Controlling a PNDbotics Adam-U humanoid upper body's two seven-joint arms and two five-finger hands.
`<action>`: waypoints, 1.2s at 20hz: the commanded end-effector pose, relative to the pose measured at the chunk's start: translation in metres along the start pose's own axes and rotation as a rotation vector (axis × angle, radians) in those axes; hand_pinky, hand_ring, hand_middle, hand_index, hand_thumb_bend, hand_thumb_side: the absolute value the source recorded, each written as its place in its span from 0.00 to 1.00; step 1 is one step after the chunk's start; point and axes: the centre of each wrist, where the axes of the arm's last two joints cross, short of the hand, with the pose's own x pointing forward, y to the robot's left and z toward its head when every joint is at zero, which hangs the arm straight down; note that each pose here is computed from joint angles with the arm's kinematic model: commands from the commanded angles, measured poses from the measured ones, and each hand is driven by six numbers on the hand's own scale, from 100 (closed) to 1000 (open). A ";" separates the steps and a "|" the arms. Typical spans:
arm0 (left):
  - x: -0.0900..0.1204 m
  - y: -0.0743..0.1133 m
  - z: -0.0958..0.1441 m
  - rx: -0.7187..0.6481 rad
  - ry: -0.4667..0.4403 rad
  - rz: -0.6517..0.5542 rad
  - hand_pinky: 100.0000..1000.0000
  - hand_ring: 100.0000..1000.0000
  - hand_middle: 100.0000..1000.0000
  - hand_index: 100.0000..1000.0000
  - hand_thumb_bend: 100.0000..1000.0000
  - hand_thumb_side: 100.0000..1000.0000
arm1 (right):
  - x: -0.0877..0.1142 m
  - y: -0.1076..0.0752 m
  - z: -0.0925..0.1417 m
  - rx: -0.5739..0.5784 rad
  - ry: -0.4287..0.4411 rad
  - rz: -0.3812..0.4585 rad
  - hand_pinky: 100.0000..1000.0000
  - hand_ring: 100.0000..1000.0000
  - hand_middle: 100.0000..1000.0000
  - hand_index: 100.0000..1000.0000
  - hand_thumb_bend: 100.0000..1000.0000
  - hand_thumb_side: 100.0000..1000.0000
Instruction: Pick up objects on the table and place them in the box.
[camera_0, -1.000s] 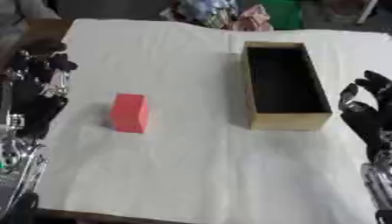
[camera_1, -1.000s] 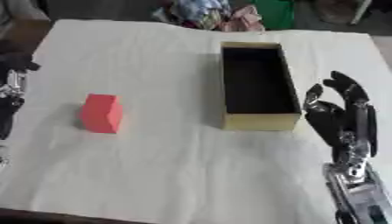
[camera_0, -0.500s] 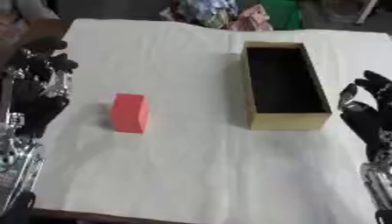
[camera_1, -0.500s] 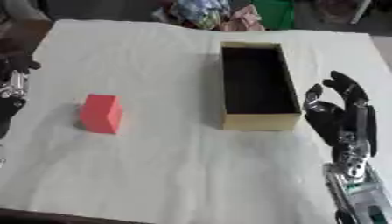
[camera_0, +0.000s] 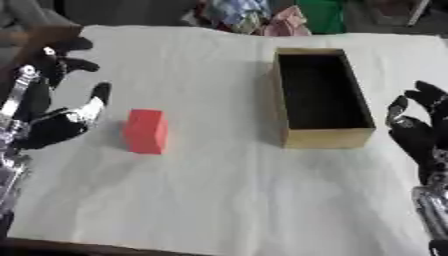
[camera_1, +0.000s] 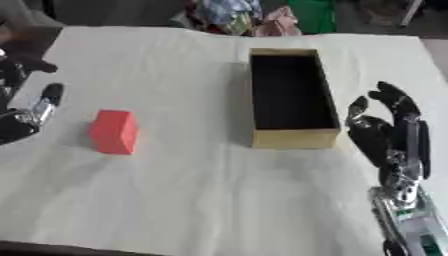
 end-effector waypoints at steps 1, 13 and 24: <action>0.003 0.011 -0.008 -0.137 0.011 -0.147 0.87 0.71 0.80 0.87 0.44 0.01 | 0.006 -0.005 -0.003 0.007 -0.031 0.016 0.61 0.93 0.67 0.80 0.00 0.00; -0.002 0.050 -0.041 -0.435 0.092 -0.557 0.82 0.71 0.79 0.88 0.59 0.10 | 0.004 -0.003 -0.001 0.020 -0.022 0.015 0.62 0.93 0.67 0.80 0.00 0.00; -0.013 0.065 -0.069 -0.655 0.242 -0.606 0.79 0.69 0.74 0.87 0.63 0.13 | 0.002 -0.004 0.000 0.019 -0.015 0.017 0.61 0.93 0.67 0.80 0.00 0.00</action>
